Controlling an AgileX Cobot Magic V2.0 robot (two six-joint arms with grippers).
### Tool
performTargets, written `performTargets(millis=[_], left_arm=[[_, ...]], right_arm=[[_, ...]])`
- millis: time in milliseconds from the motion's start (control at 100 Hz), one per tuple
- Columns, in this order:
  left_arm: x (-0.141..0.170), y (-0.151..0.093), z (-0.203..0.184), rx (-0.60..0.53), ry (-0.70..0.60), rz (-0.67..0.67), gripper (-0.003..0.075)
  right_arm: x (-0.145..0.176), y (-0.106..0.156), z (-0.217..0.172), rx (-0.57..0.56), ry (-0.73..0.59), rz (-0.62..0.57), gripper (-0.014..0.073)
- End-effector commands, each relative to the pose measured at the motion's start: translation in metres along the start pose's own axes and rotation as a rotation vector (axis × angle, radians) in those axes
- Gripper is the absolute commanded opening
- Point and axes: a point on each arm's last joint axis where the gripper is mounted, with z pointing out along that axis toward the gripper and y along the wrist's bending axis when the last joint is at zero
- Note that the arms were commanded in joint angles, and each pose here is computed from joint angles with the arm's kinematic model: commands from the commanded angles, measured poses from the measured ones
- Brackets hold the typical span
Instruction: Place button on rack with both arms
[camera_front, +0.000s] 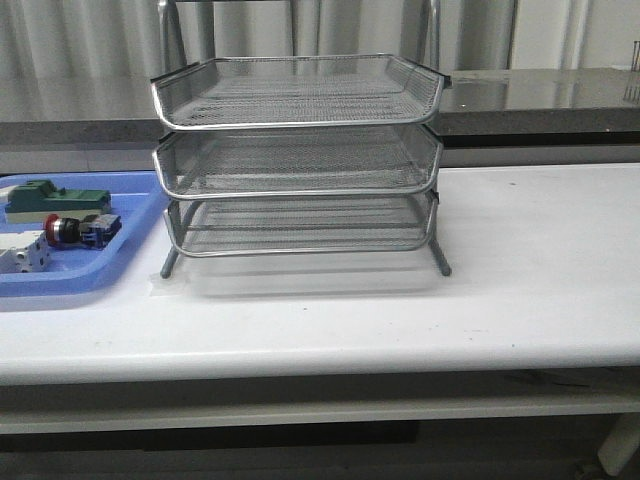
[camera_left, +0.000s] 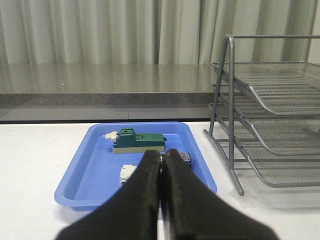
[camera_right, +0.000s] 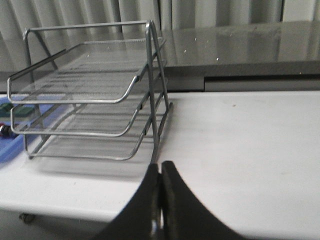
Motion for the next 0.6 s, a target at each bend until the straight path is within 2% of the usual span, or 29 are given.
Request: performTargets(millis=[0,170,340,590], left_arm=[[0.006,0.000,-0.002,0.011,-0.069,-0.013,-0.0020],[0.006,0.000,-0.002,0.011,-0.069,-0.013,-0.0020],[0.006,0.000,-0.002,0.011,-0.069,-0.013,-0.0020],[0.006,0.000,-0.002,0.011,-0.069,-0.013,-0.0020]], right_arm=[[-0.027,0.003,0.003,-0.010,0.025,0.003,-0.0057],[-0.057,0.009,0.018,-0.039,0.192,0.020,-0.0057],[-0.073,0.012,0.045,-0.065,0.355,0.058,-0.0057],[-0.068,0.012,0.076,-0.082,0.430,0.149,-0.0054]])
